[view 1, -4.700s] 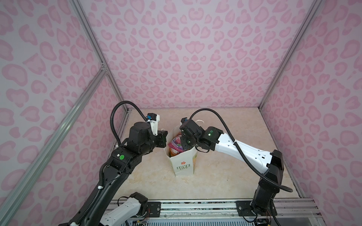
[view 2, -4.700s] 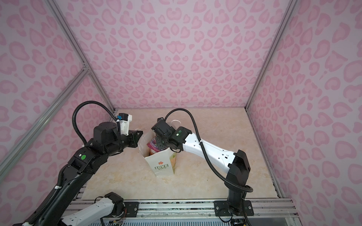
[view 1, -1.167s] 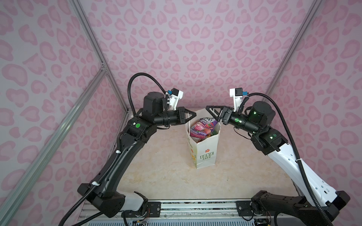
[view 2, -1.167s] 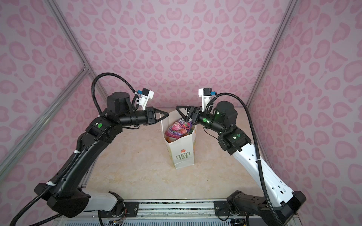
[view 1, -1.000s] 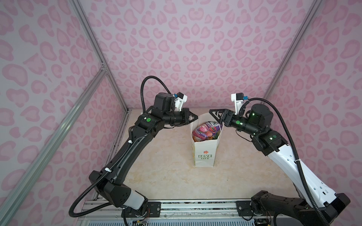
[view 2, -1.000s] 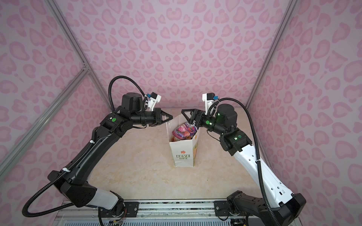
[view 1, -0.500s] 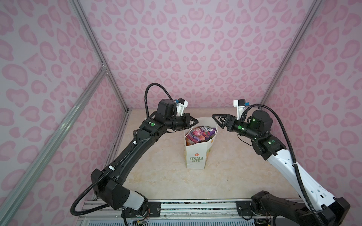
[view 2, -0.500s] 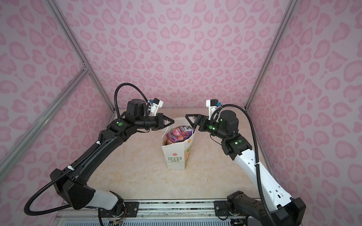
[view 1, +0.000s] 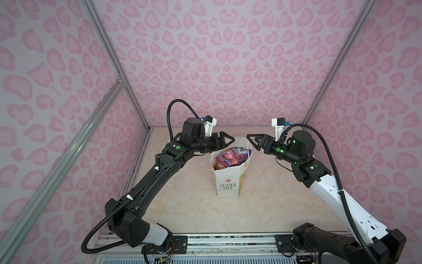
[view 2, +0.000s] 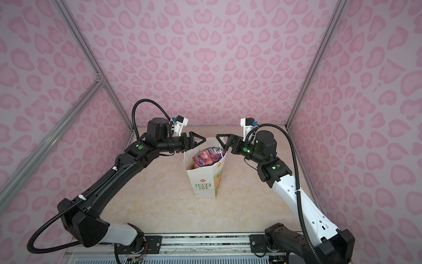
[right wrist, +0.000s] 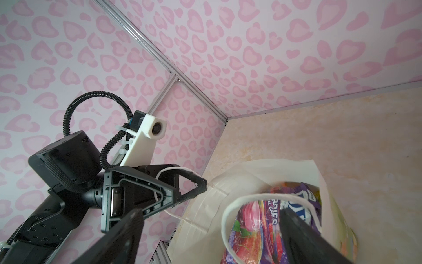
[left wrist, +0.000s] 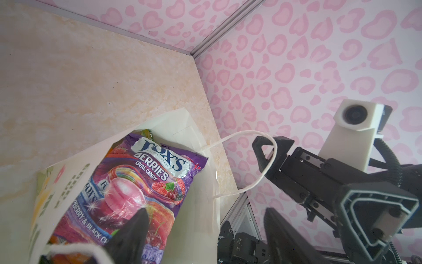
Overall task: Place the snacks into the paper bag
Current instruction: Place the paper bag at the center of the table.
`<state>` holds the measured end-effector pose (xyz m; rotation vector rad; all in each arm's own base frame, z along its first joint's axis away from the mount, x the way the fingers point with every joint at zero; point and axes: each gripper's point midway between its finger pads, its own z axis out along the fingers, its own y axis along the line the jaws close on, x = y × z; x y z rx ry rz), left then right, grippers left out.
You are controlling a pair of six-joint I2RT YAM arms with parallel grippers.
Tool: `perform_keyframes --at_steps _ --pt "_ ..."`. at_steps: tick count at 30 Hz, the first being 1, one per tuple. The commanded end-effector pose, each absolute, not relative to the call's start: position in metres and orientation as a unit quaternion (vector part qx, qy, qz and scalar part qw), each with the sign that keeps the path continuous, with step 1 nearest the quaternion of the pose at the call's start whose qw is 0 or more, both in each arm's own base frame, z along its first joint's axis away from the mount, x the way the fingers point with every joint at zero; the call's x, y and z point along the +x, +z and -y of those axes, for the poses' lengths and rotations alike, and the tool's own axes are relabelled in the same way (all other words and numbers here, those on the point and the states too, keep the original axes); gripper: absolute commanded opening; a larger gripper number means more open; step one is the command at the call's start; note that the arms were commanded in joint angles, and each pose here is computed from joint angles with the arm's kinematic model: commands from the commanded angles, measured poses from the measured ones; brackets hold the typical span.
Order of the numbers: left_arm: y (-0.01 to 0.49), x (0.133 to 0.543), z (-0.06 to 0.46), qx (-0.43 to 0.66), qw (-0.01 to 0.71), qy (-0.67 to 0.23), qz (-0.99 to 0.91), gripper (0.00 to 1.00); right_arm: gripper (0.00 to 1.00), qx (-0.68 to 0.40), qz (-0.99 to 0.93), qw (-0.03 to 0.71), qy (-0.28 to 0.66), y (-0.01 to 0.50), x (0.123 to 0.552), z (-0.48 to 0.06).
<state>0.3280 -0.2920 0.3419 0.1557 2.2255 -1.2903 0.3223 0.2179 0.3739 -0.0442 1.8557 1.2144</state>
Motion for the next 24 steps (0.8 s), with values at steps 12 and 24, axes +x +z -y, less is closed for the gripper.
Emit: perform_keyframes --at_steps 12,24 --pt "0.345 0.305 0.259 0.085 0.304 -0.423 -0.849 0.98 0.95 -0.015 -0.750 0.461 0.474 0.381 0.317 -0.209" --pt "0.355 0.323 0.180 0.031 0.382 -0.241 -0.891 0.98 0.99 -0.030 -0.753 0.477 0.452 0.391 0.300 -0.199"
